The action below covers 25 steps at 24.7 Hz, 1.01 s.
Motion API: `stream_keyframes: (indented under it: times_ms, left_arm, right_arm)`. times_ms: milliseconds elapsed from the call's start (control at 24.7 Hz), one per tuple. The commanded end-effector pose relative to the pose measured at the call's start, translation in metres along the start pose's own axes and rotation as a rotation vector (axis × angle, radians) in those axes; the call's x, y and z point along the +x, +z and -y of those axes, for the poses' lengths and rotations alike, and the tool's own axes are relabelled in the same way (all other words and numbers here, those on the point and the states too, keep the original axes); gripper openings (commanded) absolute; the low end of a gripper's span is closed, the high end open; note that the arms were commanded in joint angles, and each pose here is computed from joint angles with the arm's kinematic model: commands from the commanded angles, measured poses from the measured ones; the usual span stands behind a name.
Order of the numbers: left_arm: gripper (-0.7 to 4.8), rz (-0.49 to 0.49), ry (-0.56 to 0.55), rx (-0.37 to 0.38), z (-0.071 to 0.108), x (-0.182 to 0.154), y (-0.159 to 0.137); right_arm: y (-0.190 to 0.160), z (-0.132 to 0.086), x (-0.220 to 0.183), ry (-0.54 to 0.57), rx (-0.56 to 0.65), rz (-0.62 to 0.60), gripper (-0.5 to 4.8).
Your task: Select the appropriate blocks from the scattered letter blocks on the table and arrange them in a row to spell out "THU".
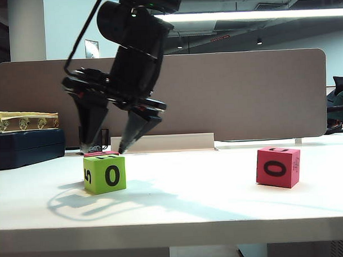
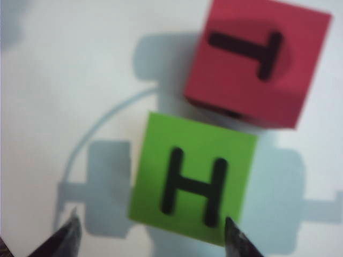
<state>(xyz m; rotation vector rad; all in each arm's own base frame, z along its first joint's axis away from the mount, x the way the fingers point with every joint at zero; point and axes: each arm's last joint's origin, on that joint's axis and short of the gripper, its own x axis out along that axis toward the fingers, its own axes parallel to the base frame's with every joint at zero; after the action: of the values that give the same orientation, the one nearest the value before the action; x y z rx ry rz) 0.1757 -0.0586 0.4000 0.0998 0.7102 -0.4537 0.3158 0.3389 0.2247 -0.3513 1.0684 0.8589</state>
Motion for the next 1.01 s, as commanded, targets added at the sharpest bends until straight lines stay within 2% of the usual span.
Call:
stream_keyframes:
  times_ms: [41,122,203,365,771,1014]
  left_arm:
    - [-0.06,0.017,-0.003,0.002,0.0,-0.001,0.001]
    - [-0.06,0.018,-0.003,0.003,0.0,-0.002,0.001]
    - [-0.06,0.018,-0.003,0.003,0.0,-0.002,0.001]
    - [-0.06,0.018,-0.003,0.003,0.0,-0.002,0.001]
    - [-0.06,0.025,-0.003,0.003,0.0,-0.001,0.002]
    - [-0.06,0.025,-0.003,-0.001,0.0,-0.001,0.002]
  right_arm:
    - [0.003,-0.002,0.003,0.003,0.008,0.024,3.4]
    - [0.002,-0.001,0.008,0.001,0.026,0.013,3.77]
    - [0.001,0.002,0.011,-0.051,0.036,0.007,3.82]
    - [0.001,0.002,0.008,-0.068,0.036,0.013,4.42]
    - [0.003,-0.004,0.003,-0.037,0.025,0.028,4.42]
    - [0.012,-0.01,-0.02,-0.042,0.008,0.123,4.42]
